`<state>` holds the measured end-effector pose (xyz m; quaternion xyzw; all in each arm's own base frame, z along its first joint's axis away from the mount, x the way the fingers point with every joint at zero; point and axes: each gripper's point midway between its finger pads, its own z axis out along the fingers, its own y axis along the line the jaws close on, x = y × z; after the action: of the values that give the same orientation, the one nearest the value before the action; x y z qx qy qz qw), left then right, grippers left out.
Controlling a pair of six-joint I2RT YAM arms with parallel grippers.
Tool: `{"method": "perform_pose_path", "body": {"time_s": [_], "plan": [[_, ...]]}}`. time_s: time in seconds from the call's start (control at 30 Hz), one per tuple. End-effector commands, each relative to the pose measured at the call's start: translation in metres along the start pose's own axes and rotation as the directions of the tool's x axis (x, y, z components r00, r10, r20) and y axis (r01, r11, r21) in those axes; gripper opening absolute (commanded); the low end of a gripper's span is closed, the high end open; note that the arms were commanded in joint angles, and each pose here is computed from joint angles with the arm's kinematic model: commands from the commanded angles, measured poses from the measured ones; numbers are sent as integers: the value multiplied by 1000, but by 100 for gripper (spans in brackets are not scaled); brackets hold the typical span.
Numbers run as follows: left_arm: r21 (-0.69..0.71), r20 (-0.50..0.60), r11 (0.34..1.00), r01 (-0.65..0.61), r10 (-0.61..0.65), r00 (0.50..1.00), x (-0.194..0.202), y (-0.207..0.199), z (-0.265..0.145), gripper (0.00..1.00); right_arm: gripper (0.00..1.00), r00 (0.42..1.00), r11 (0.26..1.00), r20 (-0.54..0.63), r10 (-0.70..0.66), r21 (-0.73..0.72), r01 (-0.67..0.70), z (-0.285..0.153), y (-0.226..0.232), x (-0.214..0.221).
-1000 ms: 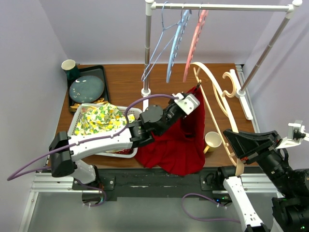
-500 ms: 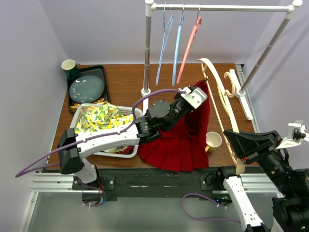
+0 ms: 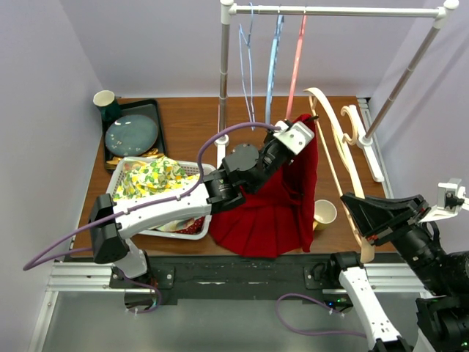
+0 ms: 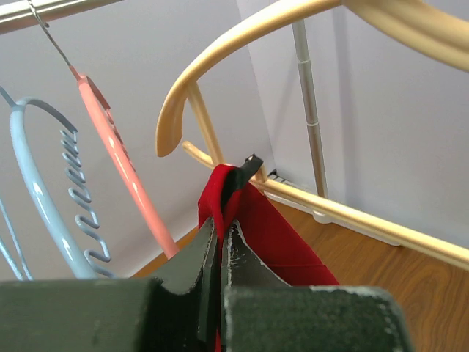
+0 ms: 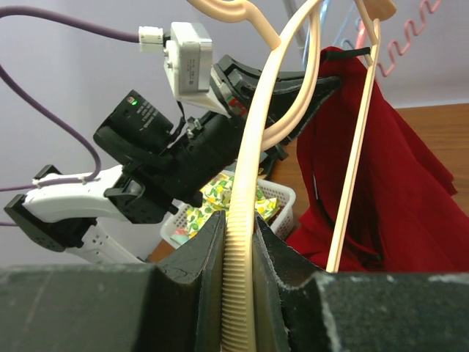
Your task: Remove the skirt from the hanger
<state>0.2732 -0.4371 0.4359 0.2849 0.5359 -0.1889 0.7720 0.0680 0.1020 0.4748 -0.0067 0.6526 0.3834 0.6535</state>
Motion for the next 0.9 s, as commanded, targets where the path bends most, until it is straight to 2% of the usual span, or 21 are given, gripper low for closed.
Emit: {"method": "perform_pose_path", "body": {"time_s": [0.0, 0.13, 0.27, 0.37, 0.43, 0.53, 0.7, 0.87], "plan": [[-33, 153, 993, 111, -105, 983, -65, 25, -4, 0, 0, 997, 996, 51, -54, 68, 51, -1, -9, -16], [-37, 144, 993, 112, -105, 984, -65, 27, -5, 0, 0, 999, 999, 33, -32, 20, 32, 3, -1, -13], [-56, 136, 992, 114, -105, 985, -65, 32, -8, 0, 0, 999, 999, 23, -31, 36, 30, 5, -6, -10], [-51, 164, 990, 131, -121, 979, -79, 36, -3, 0, 0, 999, 999, 1, -39, 7, 39, 7, -1, -10], [-42, 139, 992, 117, -110, 984, -73, 28, 6, 0, 0, 998, 998, 24, -60, -21, 60, 2, 9, -16], [-30, 153, 993, 118, -112, 982, -81, 25, 13, 0, 0, 996, 998, 51, -69, 11, 69, -4, 8, -23], [14, 156, 990, 143, -143, 977, -87, 16, 18, 0, 0, 999, 998, -14, -46, 41, 47, 10, -8, -8], [-36, 137, 987, 157, -151, 979, -84, 27, 15, 0, 0, 998, 996, -13, -56, 64, 57, 9, -12, -10]]}}
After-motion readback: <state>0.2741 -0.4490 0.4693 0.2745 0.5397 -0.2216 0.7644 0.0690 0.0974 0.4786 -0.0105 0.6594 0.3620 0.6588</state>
